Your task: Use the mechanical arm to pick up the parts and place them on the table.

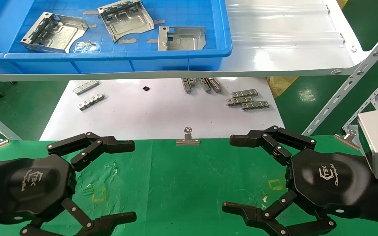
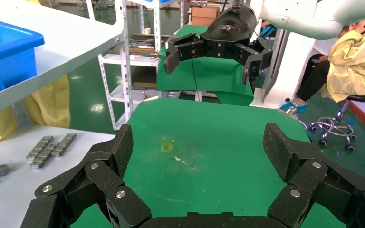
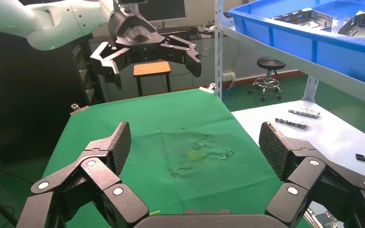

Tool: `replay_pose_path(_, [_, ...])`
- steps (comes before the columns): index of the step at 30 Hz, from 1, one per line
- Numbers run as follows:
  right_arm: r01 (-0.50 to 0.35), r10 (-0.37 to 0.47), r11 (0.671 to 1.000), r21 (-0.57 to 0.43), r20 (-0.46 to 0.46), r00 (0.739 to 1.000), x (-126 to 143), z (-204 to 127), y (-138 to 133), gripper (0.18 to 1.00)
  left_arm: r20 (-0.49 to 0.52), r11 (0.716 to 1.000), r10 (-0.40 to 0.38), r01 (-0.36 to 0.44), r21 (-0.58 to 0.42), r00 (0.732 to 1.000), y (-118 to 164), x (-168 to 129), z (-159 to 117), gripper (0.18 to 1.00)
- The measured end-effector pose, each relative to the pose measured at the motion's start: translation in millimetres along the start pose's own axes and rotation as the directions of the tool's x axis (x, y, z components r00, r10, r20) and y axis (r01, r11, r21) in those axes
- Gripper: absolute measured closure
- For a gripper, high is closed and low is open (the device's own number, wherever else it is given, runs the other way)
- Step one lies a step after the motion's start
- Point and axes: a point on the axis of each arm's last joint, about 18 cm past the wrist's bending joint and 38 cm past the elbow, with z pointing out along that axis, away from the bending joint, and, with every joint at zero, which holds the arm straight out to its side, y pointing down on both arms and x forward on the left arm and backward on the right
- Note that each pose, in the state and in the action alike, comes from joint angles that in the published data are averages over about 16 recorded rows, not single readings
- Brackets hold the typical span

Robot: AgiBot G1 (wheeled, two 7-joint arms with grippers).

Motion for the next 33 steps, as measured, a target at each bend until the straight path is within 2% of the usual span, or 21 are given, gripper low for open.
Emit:
replay_pose_path(15, [0.0, 0.0, 1.0, 0.0, 0.0, 1.0, 0.0, 0.0, 0.0, 0.204, 0.0, 1.0, 0.0, 0.0, 0.0, 1.0, 0.0, 0.0, 0.0, 0.183])
replay_pose_path(21, [0.0, 0.0, 1.0, 0.0, 0.0, 1.0, 0.0, 0.0, 0.0, 0.255, 0.0, 1.0, 0.0, 0.0, 0.0, 1.0, 0.0, 0.0, 0.0, 0.183])
replay_pose_path(27, [0.0, 0.0, 1.0, 0.0, 0.0, 1.0, 0.0, 0.0, 0.0, 0.34, 0.0, 1.0, 0.0, 0.0, 0.0, 1.0, 0.0, 0.0, 0.0, 0.183])
replay_pose_path(33, [0.0, 0.0, 1.0, 0.0, 0.0, 1.0, 0.0, 0.0, 0.0, 0.464, 0.0, 1.0, 0.0, 0.0, 0.0, 1.0, 0.0, 0.0, 0.0, 0.183])
